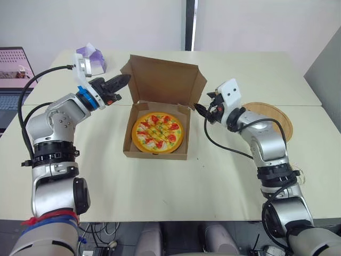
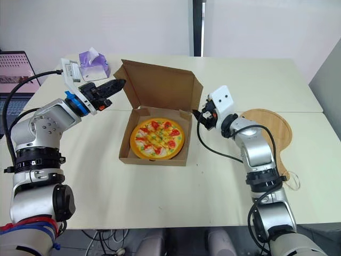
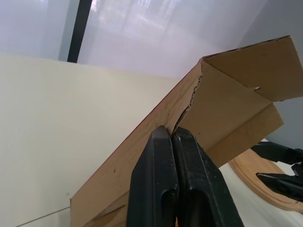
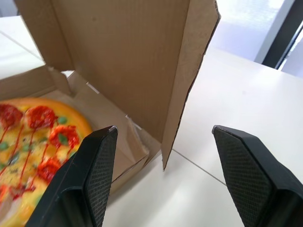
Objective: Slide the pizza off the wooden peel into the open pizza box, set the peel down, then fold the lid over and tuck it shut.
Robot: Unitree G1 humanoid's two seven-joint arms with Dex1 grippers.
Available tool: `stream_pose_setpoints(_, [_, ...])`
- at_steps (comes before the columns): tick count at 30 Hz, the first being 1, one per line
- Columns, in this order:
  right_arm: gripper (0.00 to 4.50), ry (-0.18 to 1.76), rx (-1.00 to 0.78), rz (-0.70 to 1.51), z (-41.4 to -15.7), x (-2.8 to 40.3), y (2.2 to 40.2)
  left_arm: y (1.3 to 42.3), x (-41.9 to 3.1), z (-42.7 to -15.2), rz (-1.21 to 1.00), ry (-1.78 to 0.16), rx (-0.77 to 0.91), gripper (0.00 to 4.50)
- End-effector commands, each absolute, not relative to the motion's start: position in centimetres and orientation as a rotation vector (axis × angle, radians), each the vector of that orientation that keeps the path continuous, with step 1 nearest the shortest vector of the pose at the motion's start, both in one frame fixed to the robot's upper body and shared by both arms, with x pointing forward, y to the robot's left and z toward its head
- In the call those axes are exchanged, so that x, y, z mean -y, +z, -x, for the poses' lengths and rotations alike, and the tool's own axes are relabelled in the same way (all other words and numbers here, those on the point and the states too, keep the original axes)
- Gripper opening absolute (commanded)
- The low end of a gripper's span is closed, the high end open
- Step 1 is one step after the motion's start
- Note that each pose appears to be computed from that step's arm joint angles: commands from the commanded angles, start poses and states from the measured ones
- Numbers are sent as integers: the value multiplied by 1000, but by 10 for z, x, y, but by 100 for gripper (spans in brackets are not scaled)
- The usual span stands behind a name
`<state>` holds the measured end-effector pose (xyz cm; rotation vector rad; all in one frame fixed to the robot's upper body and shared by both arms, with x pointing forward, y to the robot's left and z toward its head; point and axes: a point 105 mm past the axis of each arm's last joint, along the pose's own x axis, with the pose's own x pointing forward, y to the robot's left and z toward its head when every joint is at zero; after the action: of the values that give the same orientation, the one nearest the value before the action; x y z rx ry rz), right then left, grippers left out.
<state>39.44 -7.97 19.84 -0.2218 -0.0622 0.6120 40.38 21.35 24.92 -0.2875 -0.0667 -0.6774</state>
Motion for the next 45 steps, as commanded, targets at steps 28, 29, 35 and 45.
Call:
stream_pose_setpoints(28, [1,591,342,239,-396,51,263,266,-218,-396,88,-614,192,0])
stream_pose_setpoints(29, [1,591,348,243,-397,50,265,267,-220,-397,61,-599,197,0])
stream_pose_setpoints(35, [1,591,375,262,-398,40,282,273,-224,-402,-58,-531,237,0])
stream_pose_setpoints(45, [1,600,331,293,-398,32,285,274,-228,-401,-89,-520,193,0])
